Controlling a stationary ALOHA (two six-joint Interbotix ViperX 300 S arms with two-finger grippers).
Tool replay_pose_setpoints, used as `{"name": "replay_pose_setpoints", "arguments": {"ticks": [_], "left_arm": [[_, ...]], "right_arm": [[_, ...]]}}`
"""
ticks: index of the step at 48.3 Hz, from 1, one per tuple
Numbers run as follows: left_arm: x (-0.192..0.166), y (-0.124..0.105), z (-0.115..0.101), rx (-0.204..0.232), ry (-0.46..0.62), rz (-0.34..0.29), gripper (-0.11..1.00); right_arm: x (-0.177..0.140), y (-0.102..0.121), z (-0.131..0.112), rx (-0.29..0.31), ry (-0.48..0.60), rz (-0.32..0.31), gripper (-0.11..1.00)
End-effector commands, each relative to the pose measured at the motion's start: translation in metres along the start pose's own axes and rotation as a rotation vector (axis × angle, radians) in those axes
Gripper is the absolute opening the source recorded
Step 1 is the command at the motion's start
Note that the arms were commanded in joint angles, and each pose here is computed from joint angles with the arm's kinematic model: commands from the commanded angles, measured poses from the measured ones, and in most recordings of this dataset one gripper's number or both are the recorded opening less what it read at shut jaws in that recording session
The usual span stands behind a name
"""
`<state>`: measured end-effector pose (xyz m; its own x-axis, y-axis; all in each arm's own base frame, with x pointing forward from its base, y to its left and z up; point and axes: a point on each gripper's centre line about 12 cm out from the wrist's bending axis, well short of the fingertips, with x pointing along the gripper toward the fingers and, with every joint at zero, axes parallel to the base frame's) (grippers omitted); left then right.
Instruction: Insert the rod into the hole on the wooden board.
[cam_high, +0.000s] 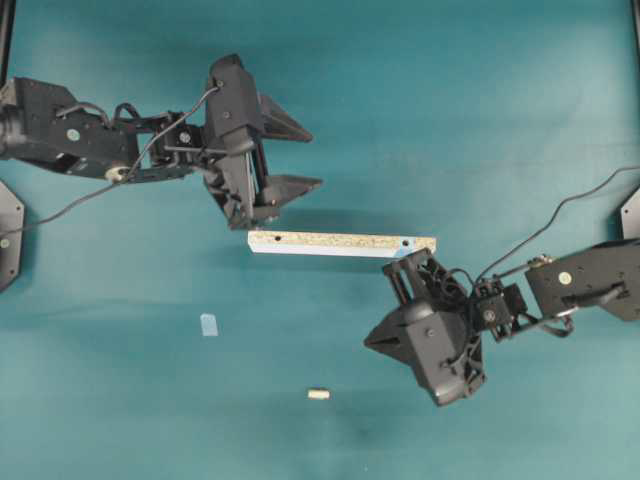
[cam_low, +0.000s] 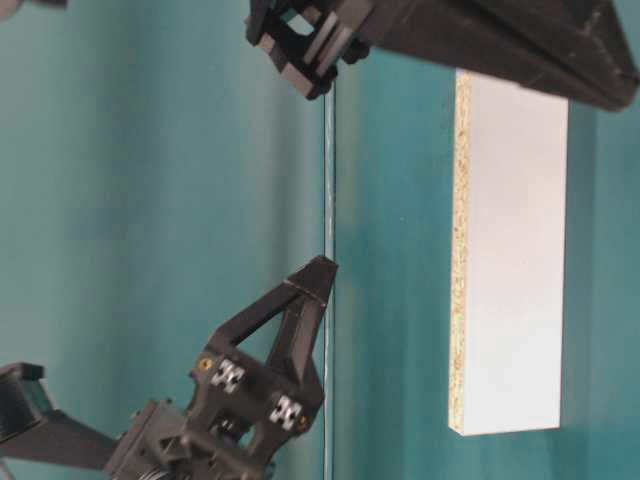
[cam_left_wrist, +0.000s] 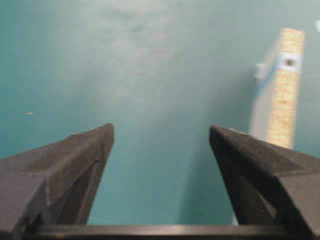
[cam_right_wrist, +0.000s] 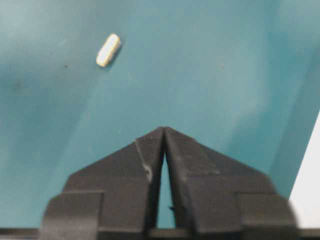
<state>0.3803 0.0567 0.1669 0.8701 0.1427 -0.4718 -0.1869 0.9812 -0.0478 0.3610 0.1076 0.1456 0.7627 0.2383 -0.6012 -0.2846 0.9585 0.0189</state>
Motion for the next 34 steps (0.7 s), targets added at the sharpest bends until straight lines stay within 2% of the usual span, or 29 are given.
{"name": "replay_pose_setpoints", "arguments": {"ticks": [1, 6, 8, 14, 20, 34], "left_arm": [[-0.009, -0.011, 0.018, 0.006, -0.032, -0.028, 0.95], [-0.009, -0.021, 0.013, 0.017, 0.001, -0.049, 0.99], [-0.009, -0.024, 0.011, 0.021, 0.016, -0.057, 1.00], [-0.007, -0.034, 0.002, 0.036, 0.055, -0.078, 0.99], [-0.004, -0.039, -0.005, 0.044, 0.074, -0.090, 0.99], [0.002, -0.050, -0.016, 0.063, 0.108, -0.112, 0.98]], "right_arm": [[-0.006, 0.001, 0.018, 0.049, -0.005, -0.003, 0.26], [-0.006, 0.001, 0.022, 0.149, 0.054, -0.019, 0.58], [-0.006, 0.000, 0.023, 0.187, 0.081, -0.027, 0.64], [-0.008, -0.001, 0.025, 0.298, 0.145, -0.055, 0.65], [-0.009, -0.002, 0.032, 0.367, 0.172, -0.073, 0.65], [-0.010, -0.003, 0.041, 0.435, 0.197, -0.094, 0.65]]}}
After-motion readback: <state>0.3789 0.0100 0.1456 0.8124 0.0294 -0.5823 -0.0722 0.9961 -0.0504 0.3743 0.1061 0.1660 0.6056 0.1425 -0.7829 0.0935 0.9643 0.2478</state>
